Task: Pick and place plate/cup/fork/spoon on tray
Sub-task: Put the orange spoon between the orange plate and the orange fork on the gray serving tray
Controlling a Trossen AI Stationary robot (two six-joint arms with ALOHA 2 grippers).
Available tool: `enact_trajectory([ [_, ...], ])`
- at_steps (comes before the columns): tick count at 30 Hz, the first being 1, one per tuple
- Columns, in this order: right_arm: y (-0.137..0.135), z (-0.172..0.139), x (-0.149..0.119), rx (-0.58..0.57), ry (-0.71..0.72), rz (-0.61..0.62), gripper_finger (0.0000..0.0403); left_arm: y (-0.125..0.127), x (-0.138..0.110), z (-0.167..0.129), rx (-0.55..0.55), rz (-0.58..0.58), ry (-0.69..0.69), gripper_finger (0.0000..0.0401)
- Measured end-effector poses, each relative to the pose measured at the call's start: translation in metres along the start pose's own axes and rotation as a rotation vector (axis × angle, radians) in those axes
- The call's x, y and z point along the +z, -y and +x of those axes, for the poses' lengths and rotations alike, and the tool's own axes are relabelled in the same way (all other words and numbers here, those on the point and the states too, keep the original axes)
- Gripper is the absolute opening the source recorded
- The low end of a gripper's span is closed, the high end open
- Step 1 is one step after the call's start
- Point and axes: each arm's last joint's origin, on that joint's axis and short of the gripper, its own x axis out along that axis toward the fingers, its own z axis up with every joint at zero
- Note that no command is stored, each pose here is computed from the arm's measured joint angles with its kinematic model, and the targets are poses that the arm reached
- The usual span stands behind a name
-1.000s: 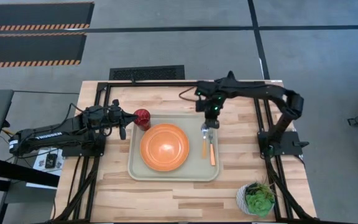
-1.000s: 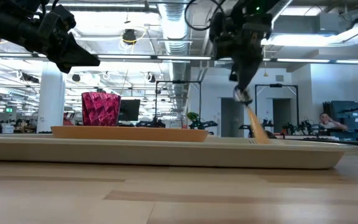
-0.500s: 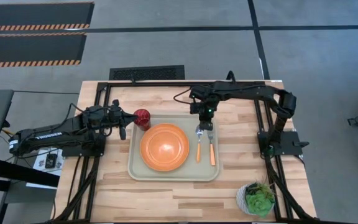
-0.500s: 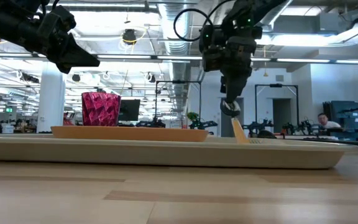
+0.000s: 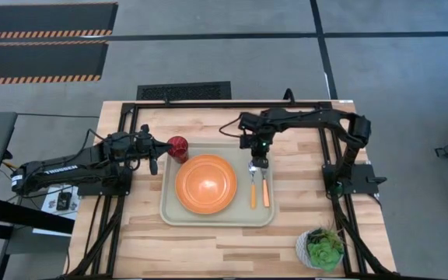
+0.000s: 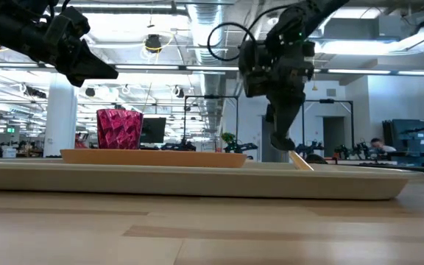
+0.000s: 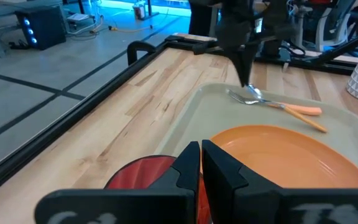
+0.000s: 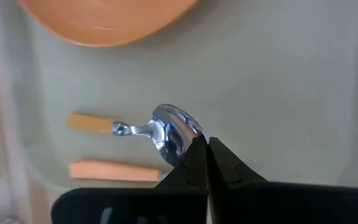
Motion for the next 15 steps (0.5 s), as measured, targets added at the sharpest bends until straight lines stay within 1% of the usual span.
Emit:
enact_trajectory([
  [8, 0.009, 0.003, 0.002, -0.038, 0.066, -0.031, 0.0004, 0.0, 0.0, 0.0, 0.0, -0.001, 0.001, 0.0006],
  [12, 0.013, 0.001, 0.002, -0.044, 0.081, -0.024, 0.0004, 0.0, 0.0, 0.0, 0.0, -0.002, 0.001, 0.0006],
  [15, 0.017, 0.009, 0.004, -0.041, 0.069, -0.013, 0.0004, 0.0, 0.0, 0.0, 0.0, -0.002, 0.001, 0.0006],
])
